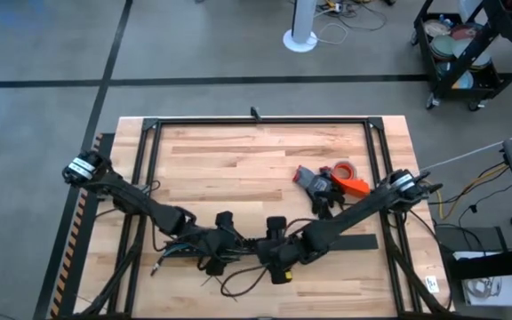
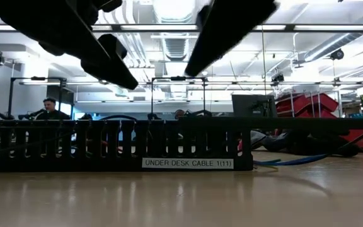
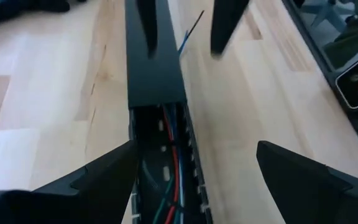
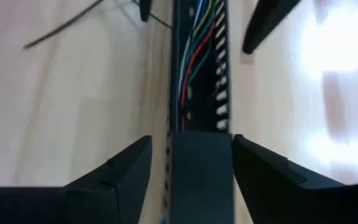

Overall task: Ziptie cables
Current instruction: Insert the black cable duct cover into the black cable duct

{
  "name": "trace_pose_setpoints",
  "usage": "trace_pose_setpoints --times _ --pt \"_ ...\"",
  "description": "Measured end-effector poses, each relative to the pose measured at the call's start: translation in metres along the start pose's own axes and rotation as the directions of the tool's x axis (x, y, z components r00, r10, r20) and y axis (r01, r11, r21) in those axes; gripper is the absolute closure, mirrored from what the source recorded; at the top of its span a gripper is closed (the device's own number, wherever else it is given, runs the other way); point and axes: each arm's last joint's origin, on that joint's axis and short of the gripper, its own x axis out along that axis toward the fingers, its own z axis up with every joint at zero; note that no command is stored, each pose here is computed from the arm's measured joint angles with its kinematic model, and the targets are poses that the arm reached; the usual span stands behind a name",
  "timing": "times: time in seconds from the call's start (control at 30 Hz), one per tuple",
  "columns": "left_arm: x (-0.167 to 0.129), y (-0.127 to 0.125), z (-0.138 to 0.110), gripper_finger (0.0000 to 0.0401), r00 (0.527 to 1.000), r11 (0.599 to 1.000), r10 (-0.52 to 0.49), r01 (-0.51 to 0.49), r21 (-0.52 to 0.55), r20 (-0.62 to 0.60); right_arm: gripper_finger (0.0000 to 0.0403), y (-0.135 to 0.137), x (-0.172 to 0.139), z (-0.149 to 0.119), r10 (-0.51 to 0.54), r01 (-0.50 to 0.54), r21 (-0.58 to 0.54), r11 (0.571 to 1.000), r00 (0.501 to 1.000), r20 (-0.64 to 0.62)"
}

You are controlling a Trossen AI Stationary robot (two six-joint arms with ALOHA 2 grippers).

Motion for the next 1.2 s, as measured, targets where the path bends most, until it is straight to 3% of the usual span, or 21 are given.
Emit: trace_pose_setpoints --times 0.1,0.23,0.3,0.43,0.67,0.8,0.93,1.2 --pt "-0.001 -0.003 -0.003 0.0085 1.000 1.000 0.003 -0.003 -0.003 -0.003 0.0201 -0.004 -0.033 0.014 -0.006 0.006 0.021 1.000 1.000 -0.018" --pt "-0.002 -0.006 -0.004 0.0085 1.000 1.000 -0.002 0.002 0.003 0.007 0.0201 -0.005 -0.069 0.015 -0.101 0.102 0.050 0.994 0.995 -0.022" --pt "-0.001 -0.006 -0.007 0.0085 1.000 1.000 0.002 -0.002 0.004 0.000 0.0201 0.001 -0.068 0.007 -0.136 0.138 0.052 0.989 0.990 -0.039" --pt "0.001 -0.002 -0.021 0.0085 1.000 0.999 -0.008 0.010 -0.046 0.029 0.0183 0.016 -0.063 -0.010 -0.112 0.121 0.104 0.987 0.990 -0.089" --pt "0.004 0.001 -0.034 0.0049 0.992 0.995 -0.036 0.046 -0.087 0.117 0.0101 0.025 -0.049 -0.023 -0.089 0.109 0.154 0.982 0.987 -0.135" --pt "0.011 0.004 -0.045 0.0031 0.997 0.997 0.025 -0.019 -0.077 0.079 0.0064 0.024 -0.046 -0.026 -0.089 0.110 0.143 0.984 0.985 -0.145" --pt "0.020 0.006 -0.051 0.0031 0.993 0.994 0.092 -0.087 -0.073 0.074 0.0056 0.022 -0.039 -0.032 -0.096 0.118 0.143 0.983 0.984 -0.152" --pt "0.046 -0.003 -0.051 0.0048 0.994 0.994 0.092 -0.089 -0.056 0.054 0.0055 0.018 -0.026 -0.041 -0.108 0.132 0.150 0.980 0.982 -0.154"
